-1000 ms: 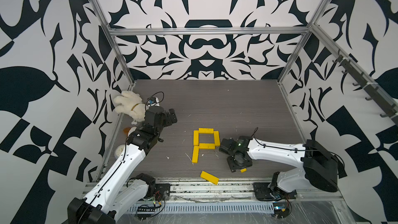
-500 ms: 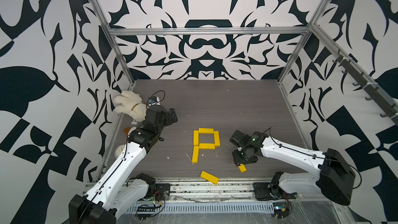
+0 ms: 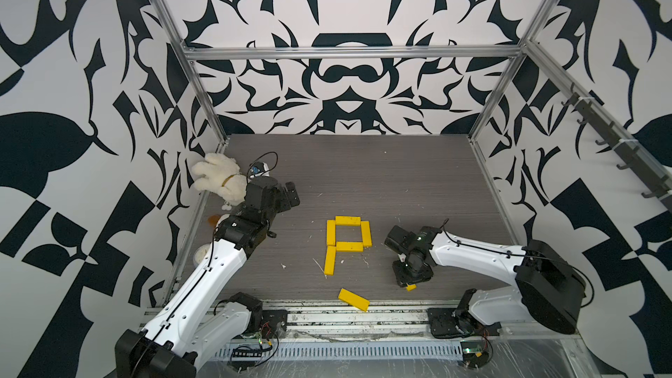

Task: Assemble the number 8 with building blocks
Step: Adjust the building block at the center of the board.

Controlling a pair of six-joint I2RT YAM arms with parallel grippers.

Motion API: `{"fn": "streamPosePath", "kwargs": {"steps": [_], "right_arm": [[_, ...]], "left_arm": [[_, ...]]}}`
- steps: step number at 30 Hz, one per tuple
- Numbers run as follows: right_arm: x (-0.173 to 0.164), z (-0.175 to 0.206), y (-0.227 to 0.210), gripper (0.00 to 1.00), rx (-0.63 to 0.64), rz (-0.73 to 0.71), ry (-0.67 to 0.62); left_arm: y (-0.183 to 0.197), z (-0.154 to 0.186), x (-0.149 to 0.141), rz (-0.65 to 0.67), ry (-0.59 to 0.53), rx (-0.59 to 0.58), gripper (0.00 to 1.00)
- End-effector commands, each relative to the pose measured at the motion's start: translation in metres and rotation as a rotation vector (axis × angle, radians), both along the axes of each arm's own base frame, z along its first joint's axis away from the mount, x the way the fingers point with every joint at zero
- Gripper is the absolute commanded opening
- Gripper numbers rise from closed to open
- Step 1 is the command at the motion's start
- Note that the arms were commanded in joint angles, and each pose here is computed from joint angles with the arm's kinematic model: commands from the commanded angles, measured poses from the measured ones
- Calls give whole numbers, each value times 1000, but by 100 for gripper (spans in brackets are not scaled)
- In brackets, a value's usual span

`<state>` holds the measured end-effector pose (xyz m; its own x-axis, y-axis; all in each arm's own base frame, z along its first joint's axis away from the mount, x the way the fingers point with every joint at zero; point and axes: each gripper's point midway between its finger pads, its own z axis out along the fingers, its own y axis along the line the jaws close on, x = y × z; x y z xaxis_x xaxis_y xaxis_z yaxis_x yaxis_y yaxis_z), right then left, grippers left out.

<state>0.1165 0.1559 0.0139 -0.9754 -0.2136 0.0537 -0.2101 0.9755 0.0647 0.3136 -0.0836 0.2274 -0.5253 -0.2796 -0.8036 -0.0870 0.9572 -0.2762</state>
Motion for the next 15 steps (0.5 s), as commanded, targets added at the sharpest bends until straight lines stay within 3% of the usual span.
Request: {"fn": "streamPosePath", "kwargs": {"steps": [1, 6, 15], "right_arm": [[5, -1, 14, 51, 53, 26, 3], [6, -7, 20, 30, 48, 47, 47], [11, 6, 35, 15, 98, -109, 17]], "left_arm": [[1, 10, -2, 0, -18, -13, 99], [5, 10, -5, 11, -28, -6, 99], [6, 5, -7, -5, -37, 22, 99]]}}
